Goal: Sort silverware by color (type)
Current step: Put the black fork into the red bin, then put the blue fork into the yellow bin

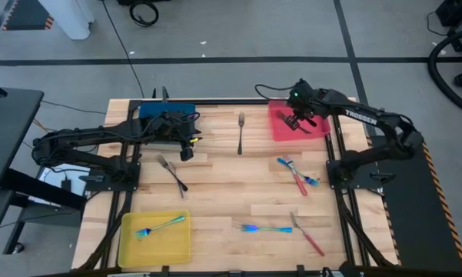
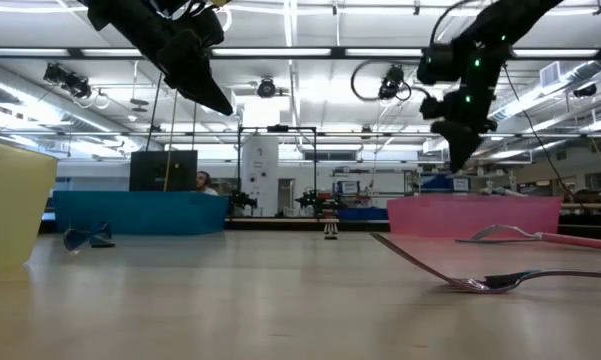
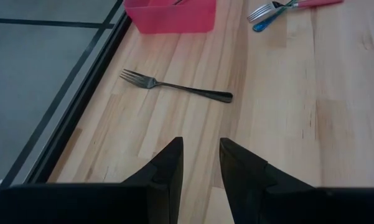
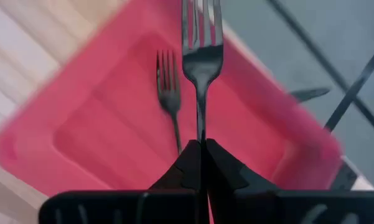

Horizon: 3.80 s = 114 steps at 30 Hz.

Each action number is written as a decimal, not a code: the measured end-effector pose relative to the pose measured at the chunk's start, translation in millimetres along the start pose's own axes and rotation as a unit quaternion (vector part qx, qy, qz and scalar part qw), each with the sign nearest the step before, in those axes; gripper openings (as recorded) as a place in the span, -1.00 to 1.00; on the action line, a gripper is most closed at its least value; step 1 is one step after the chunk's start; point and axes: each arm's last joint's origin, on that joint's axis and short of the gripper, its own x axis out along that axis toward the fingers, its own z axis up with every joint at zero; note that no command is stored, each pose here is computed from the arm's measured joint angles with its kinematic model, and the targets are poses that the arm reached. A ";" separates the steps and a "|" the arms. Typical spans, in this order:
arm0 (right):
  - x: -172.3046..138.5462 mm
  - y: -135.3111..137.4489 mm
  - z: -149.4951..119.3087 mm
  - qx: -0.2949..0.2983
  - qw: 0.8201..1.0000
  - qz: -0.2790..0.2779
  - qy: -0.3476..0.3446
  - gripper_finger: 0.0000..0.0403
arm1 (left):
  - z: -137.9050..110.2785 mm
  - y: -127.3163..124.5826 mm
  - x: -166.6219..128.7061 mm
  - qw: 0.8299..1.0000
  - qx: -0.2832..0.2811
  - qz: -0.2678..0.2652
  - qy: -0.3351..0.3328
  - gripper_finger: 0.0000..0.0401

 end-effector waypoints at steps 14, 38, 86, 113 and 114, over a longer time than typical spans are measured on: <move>50.6 -3.5 -1.1 -0.062 0.994 0.044 0.082 -0.93 | 0.0 0.0 0.0 1.000 0.000 0.000 0.000 -0.48; 36.2 -3.3 4.1 -0.060 0.998 -0.001 0.036 -0.58 | -15.2 -4.4 -1.6 0.997 0.000 -0.014 0.080 -0.48; -3.0 30.8 3.9 -0.054 0.997 0.035 -0.039 -0.57 | -96.4 -68.5 7.4 0.828 -0.433 0.096 0.344 -0.48; -3.1 32.2 2.5 -0.058 0.997 0.048 -0.033 -0.57 | -112.3 -82.1 51.7 0.821 -0.404 0.113 0.387 -0.48; -3.1 32.2 2.5 -0.058 0.997 0.048 -0.033 -0.57 | -112.9 -82.3 52.4 0.820 -0.403 0.114 0.389 -0.48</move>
